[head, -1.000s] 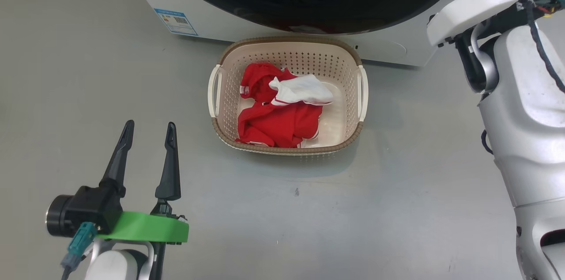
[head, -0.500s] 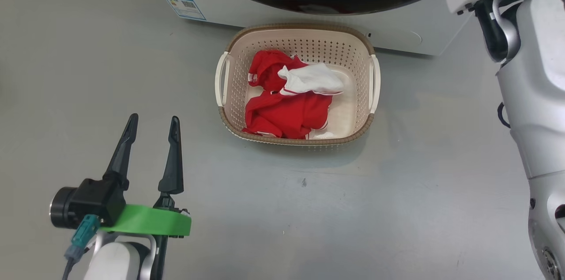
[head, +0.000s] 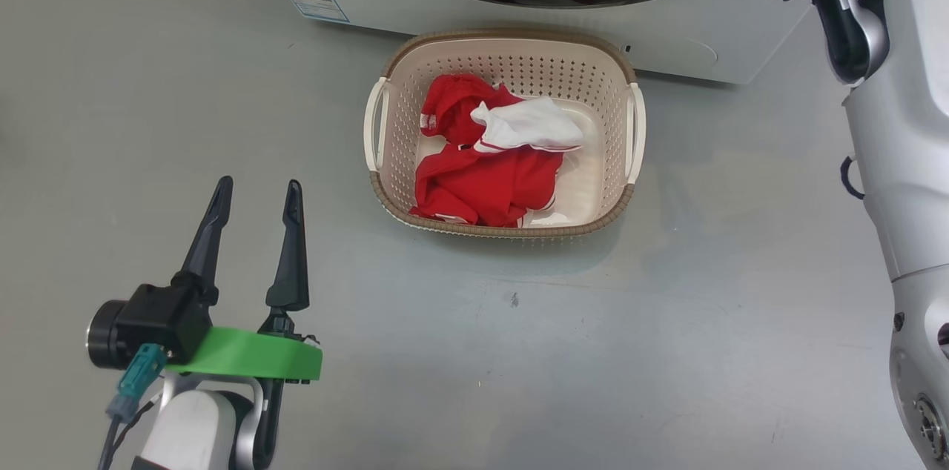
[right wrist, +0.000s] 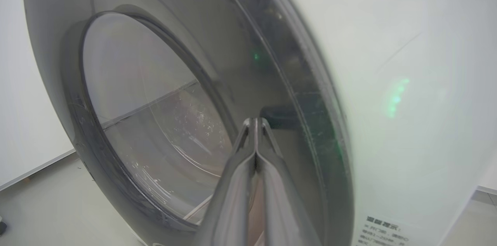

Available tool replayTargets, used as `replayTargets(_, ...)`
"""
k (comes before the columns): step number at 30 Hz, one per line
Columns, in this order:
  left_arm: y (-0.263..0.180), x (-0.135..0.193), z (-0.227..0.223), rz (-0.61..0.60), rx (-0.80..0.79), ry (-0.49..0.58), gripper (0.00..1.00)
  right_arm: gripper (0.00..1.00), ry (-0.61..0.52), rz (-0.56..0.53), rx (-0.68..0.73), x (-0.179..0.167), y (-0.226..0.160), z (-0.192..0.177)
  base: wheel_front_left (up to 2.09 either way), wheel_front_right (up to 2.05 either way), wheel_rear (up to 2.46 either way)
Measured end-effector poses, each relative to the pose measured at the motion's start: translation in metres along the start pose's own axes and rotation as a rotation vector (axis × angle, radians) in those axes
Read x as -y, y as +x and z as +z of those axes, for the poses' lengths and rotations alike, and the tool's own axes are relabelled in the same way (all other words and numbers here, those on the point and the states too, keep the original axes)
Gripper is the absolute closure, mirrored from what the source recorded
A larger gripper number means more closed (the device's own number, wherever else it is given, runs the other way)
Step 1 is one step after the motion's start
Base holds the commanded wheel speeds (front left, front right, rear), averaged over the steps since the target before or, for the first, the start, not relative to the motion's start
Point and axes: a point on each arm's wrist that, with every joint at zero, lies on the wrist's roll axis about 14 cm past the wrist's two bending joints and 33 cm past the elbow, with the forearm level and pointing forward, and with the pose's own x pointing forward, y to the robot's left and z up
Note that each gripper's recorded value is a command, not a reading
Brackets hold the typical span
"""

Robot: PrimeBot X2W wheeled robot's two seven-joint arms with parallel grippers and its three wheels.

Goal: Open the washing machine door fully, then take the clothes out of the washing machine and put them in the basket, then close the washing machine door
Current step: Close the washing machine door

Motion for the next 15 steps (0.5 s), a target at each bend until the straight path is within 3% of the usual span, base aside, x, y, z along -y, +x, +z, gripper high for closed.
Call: replayTargets(15,0.004,0.001,0.003,-0.004,0.016,-0.007,0.0,1.0,0.013,0.013,-0.01,-0.009,-0.018,-0.004,0.0,0.0,0.0)
